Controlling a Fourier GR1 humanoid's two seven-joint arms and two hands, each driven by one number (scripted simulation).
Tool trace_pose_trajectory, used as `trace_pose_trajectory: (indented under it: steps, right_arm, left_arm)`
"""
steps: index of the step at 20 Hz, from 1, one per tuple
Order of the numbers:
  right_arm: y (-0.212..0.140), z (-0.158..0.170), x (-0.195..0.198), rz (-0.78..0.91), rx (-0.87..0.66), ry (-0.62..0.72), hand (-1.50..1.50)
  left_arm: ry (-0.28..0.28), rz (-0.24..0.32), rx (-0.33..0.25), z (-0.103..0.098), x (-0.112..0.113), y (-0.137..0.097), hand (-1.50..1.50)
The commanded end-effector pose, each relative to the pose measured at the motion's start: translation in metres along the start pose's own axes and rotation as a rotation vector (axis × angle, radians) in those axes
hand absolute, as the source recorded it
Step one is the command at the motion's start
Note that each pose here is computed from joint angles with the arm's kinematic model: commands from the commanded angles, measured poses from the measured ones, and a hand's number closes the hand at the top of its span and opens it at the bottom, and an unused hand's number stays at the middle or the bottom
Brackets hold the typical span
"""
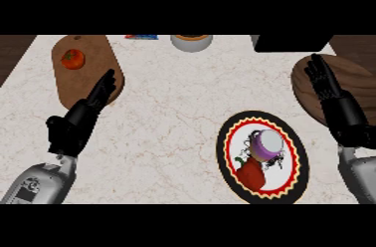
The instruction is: Pick the can from the plate and place it in the bowl
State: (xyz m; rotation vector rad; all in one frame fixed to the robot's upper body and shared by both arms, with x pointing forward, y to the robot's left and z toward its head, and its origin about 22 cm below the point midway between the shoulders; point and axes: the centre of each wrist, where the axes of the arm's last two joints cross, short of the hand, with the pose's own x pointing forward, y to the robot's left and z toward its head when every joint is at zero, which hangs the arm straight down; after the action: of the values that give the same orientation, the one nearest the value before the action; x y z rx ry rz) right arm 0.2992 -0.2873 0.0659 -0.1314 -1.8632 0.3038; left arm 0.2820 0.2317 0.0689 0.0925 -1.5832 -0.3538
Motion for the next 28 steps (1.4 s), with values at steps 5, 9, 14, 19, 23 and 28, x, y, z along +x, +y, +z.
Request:
trace_pose_trajectory:
  steps: [5, 9, 14, 19, 23, 28]
  right_arm:
    - [0.063, 0.036, -0.007, 0.050, 0.241, 0.271, 1.50]
    - [0.047, 0.058, -0.018, 0.281, -0.206, 0.199, -1.50]
    - [0.105, 0.102, -0.001, 0.065, -0.313, -0.014, -1.50]
    - [0.093, 0.110, 0.044, 0.178, -0.371, -0.078, -1.50]
    - [0.056, 0.114, 0.071, 0.317, -0.367, 0.070, -1.50]
    - [0.048, 0.090, 0.117, 0.352, -0.330, 0.188, -1.50]
  left_arm:
    - [-0.021, 0.090, 0.133, 0.006, -0.013, -0.007, 0.00]
    - [0.042, 0.158, 0.183, 0.018, -0.033, -0.016, 0.00]
    - [0.018, 0.168, 0.161, 0.024, -0.026, -0.025, 0.00]
    - [0.006, 0.165, 0.165, 0.012, -0.024, -0.033, 0.00]
    - [0.020, 0.167, 0.156, 0.009, -0.022, -0.024, 0.00]
    - [0.013, 0.147, 0.162, 0.008, -0.042, -0.029, 0.00]
